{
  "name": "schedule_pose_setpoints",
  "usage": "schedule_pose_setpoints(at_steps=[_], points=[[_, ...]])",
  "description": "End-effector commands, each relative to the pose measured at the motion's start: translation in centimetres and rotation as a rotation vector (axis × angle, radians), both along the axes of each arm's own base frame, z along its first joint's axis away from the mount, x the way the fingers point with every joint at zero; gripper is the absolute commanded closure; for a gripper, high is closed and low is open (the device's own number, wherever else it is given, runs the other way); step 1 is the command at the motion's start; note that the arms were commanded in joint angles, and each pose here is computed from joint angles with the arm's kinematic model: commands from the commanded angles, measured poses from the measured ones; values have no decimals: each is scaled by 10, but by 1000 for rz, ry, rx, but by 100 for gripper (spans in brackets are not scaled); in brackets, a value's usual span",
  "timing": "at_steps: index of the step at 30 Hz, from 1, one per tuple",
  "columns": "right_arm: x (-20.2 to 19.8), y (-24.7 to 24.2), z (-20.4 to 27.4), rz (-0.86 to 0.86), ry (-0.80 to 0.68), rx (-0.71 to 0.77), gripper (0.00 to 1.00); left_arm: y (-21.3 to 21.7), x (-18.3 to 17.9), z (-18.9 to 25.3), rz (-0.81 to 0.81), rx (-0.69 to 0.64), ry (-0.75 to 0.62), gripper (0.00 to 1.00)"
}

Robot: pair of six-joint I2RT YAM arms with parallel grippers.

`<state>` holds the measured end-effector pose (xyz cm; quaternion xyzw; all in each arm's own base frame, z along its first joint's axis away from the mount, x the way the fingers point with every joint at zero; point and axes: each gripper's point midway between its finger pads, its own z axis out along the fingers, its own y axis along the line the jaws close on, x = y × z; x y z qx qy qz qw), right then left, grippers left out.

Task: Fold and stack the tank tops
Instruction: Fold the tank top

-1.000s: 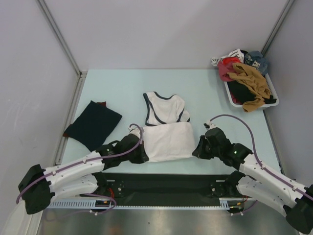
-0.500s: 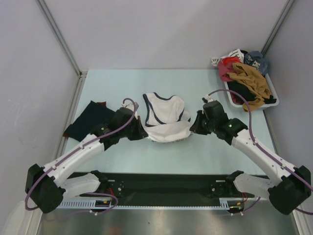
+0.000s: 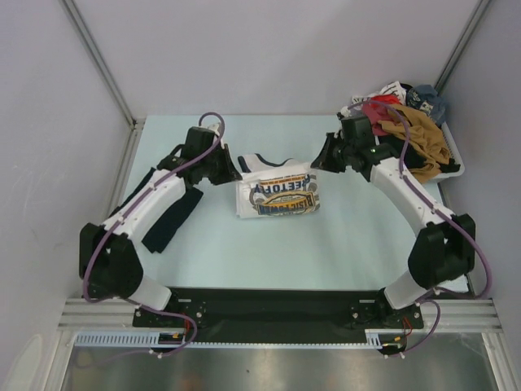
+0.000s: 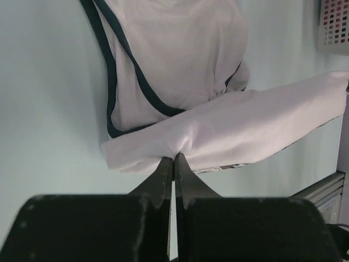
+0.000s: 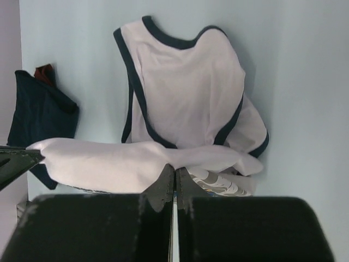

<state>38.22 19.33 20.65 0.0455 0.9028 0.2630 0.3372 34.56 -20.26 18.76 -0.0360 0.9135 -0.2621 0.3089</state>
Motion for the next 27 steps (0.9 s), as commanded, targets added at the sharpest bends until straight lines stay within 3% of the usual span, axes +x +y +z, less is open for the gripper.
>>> schedule_pose_setpoints(at_steps=[1,11,19,24,27], points=[[32,7,23,43,-69,39,100,-5,31,10,-28,-31,-35,100],[104,14,6,39,-30,49,100,4,110,-9,31,-54,12,100],[149,5,-26,0,12,38,99,14,153,-41,72,-17,65,100],[175,5,-36,-2,7,71,97,11,182,-44,77,-22,59,99],[189,6,-47,7,-5,107,90,11,197,-50,89,-32,52,94]])
